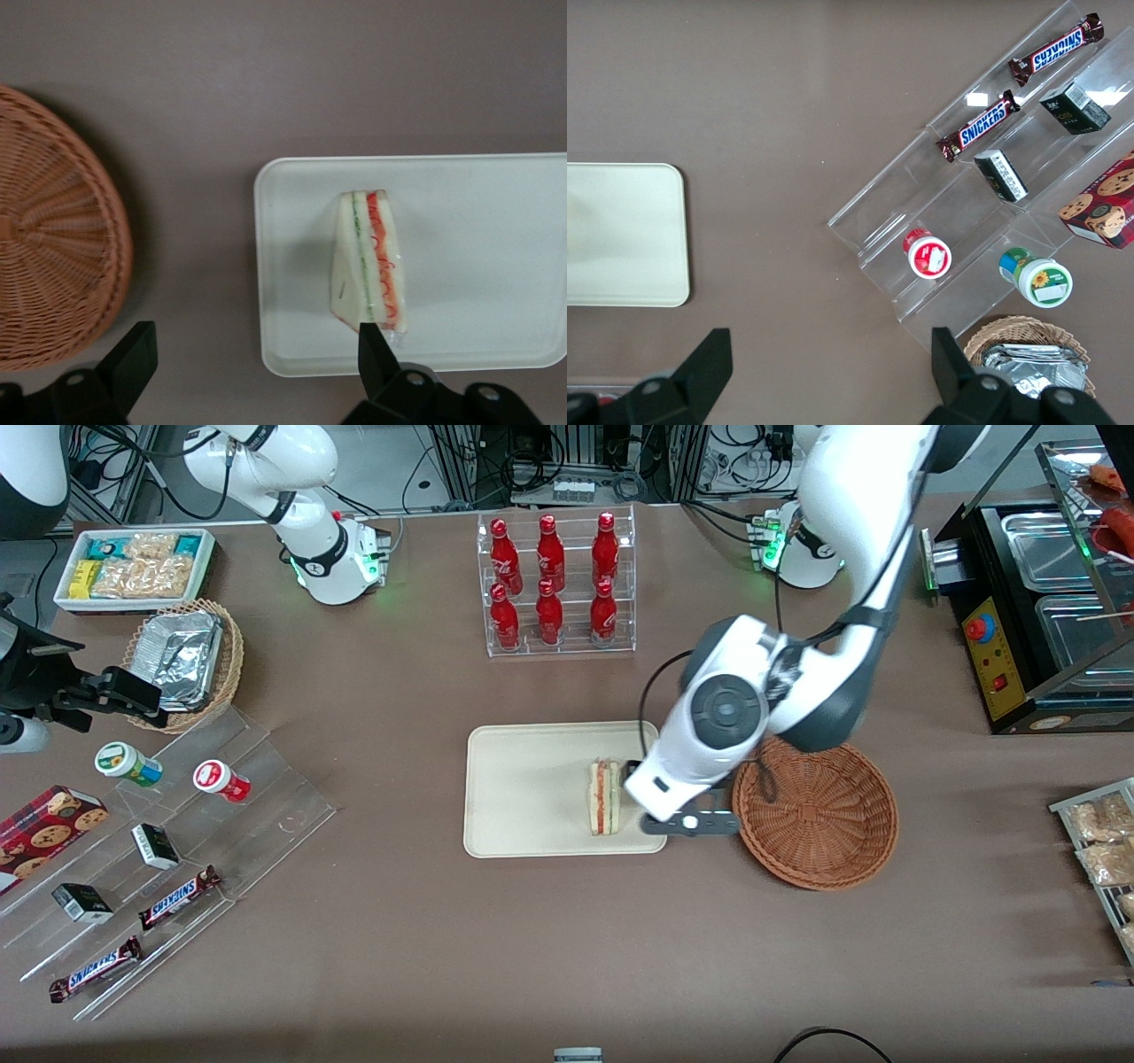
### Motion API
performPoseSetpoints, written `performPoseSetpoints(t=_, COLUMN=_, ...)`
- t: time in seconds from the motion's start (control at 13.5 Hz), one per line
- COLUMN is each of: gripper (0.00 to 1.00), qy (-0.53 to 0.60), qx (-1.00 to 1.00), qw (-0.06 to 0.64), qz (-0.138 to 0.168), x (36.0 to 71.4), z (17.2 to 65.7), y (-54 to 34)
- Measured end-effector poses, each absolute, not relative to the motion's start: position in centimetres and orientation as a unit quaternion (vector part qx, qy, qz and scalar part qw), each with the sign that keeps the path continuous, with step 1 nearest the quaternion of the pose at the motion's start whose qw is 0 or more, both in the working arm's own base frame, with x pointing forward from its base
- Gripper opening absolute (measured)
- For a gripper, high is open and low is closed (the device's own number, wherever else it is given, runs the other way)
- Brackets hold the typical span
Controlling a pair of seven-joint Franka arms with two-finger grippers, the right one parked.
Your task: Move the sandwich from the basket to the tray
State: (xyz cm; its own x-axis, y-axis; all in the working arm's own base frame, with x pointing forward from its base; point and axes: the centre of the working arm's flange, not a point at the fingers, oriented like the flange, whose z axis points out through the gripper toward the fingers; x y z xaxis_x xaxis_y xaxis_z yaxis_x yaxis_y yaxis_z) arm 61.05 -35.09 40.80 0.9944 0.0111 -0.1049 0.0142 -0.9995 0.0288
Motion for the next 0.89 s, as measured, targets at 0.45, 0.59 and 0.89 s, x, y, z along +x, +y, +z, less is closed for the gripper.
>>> performPoseSetpoints(t=0.45, gripper=1.00, qy=0.069, qx=0.997, qw=0.015, qz=-0.041, x=63.5, z=46.6, y=-25.9)
performPoseSetpoints(t=0.59, gripper=1.00, qy=0.086, qx=0.995, qw=0.012, qz=-0.044, x=63.9, z=48.2, y=-22.6)
performPoseSetpoints(t=0.89, gripper=1.00, qy=0.045, qx=0.997, qw=0.007, qz=-0.066, x=63.3, z=52.3, y=-14.8)
